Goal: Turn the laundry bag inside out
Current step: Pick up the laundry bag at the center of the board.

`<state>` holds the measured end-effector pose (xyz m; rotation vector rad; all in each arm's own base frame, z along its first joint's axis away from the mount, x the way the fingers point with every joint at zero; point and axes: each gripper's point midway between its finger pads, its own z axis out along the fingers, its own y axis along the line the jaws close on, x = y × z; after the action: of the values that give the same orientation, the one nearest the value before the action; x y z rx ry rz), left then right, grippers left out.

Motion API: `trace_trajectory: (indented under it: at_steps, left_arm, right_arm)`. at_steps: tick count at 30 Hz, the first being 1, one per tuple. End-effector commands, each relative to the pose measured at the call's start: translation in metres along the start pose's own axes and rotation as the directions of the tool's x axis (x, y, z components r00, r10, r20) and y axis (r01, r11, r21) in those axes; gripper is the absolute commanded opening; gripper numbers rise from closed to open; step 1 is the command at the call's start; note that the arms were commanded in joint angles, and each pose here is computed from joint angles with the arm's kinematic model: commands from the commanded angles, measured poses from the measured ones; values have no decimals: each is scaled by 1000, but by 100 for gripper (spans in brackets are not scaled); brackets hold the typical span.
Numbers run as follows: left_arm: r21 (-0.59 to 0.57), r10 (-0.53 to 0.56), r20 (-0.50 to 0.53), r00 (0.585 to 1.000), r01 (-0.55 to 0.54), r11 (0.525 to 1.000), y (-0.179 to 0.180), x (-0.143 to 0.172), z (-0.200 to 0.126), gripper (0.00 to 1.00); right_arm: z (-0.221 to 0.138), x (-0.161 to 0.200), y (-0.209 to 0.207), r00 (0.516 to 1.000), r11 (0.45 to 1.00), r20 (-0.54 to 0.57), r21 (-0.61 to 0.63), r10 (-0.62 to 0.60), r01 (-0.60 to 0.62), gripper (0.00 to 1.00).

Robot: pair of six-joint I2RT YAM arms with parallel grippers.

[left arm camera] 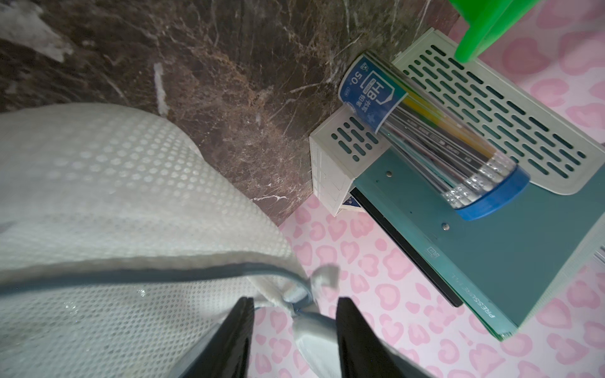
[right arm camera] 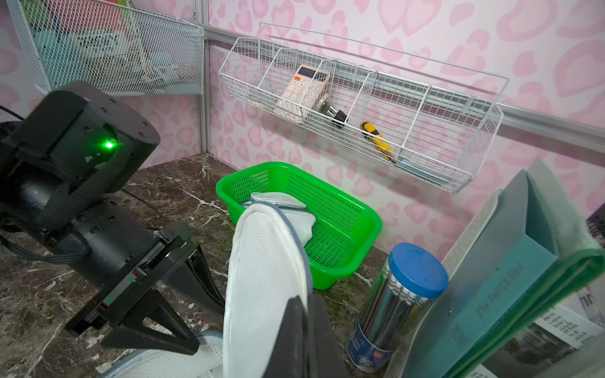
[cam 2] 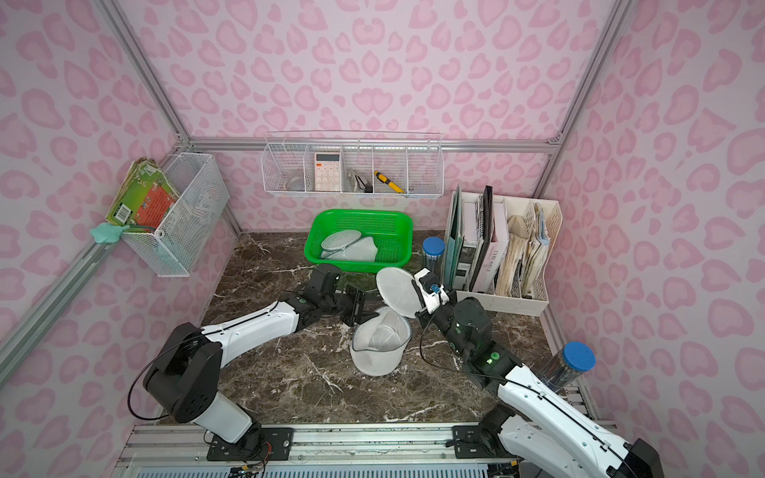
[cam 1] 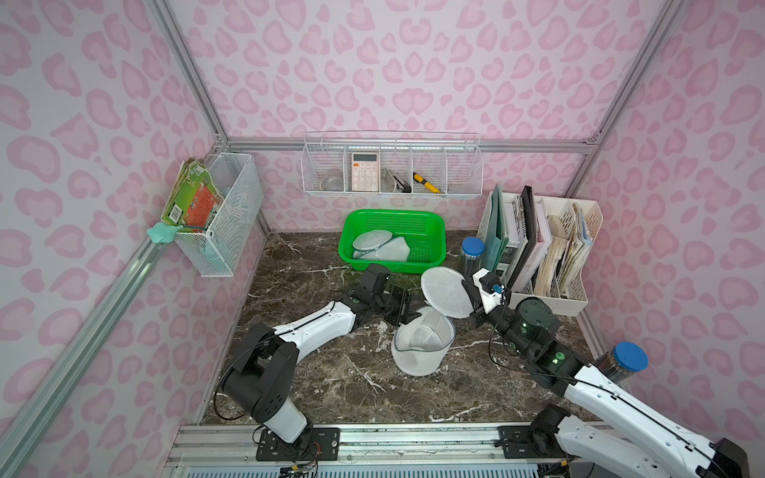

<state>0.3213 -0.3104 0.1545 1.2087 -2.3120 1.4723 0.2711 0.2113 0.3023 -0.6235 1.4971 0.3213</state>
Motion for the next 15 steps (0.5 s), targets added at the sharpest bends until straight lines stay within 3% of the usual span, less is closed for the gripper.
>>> trace_trajectory:
  at_steps: [1, 9, 10, 12, 15]
  left_arm:
    - [-28, -21, -2, 1000, 21, 999, 10, -2, 1, 46]
    - [-17, -10, -11, 1000, 10, 1000, 7, -8, 16, 46]
    - [-29, -112, -44, 993, 111, 993, 8, -3, 17, 40]
    - [-28, -117, -42, 992, 116, 993, 9, -5, 19, 36]
    - [-30, -124, -39, 992, 123, 992, 11, -8, 20, 18]
  right_arm:
    - [0, -11, 1, 999, 1000, 44, -1, 2, -2, 0]
    - [-2, -14, 10, 999, 1000, 54, -20, -4, 5, 0]
    - [-2, -14, 11, 998, 1000, 55, -22, -4, 5, 0]
    - [-3, -13, 12, 999, 1000, 52, -24, -4, 5, 0]
    - [-4, -12, 14, 999, 1000, 50, -28, -6, 8, 0]
